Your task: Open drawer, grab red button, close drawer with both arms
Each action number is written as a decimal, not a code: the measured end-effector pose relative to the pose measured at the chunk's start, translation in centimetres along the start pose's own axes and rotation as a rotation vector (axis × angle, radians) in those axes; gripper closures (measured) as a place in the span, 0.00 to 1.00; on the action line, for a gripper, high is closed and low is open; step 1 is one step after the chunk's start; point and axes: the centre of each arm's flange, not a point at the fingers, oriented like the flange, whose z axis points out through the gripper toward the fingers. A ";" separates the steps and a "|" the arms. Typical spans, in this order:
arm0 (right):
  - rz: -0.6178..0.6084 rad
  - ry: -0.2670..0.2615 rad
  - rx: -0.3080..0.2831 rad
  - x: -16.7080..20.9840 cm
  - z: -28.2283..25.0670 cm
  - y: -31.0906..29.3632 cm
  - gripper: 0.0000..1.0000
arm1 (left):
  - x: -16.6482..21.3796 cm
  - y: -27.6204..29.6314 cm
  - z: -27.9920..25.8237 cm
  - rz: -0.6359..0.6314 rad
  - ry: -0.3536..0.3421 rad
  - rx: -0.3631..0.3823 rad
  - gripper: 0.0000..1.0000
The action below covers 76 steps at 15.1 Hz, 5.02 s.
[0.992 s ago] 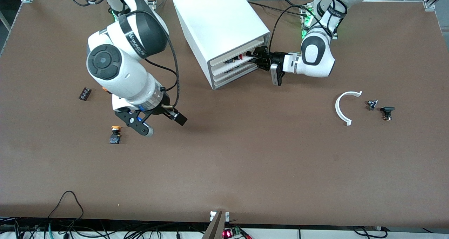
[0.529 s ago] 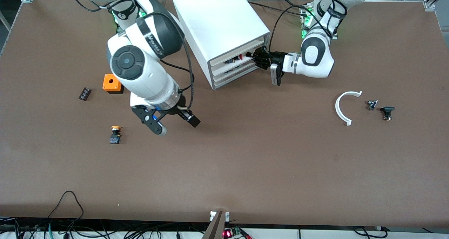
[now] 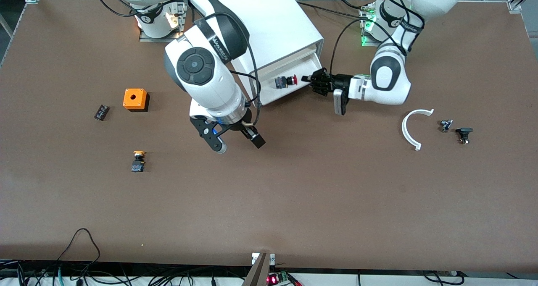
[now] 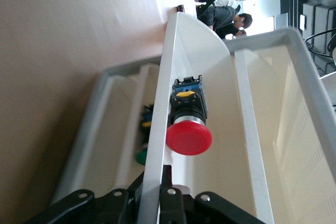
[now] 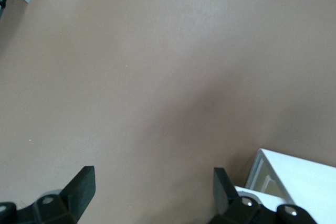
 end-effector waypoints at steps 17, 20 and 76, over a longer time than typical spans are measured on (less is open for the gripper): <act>0.233 -0.034 0.000 -14.0 8.8 -0.4 0.00 | 7.2 -3.0 -7.4 0.042 -0.030 0.084 0.76; 0.242 -0.033 -0.021 -15.9 11.2 0.1 0.00 | 7.4 -3.3 -8.6 0.049 -0.017 0.112 0.49; -0.967 -0.049 -0.132 32.7 8.8 11.1 0.59 | 19.1 8.7 0.1 -0.770 0.192 1.258 0.00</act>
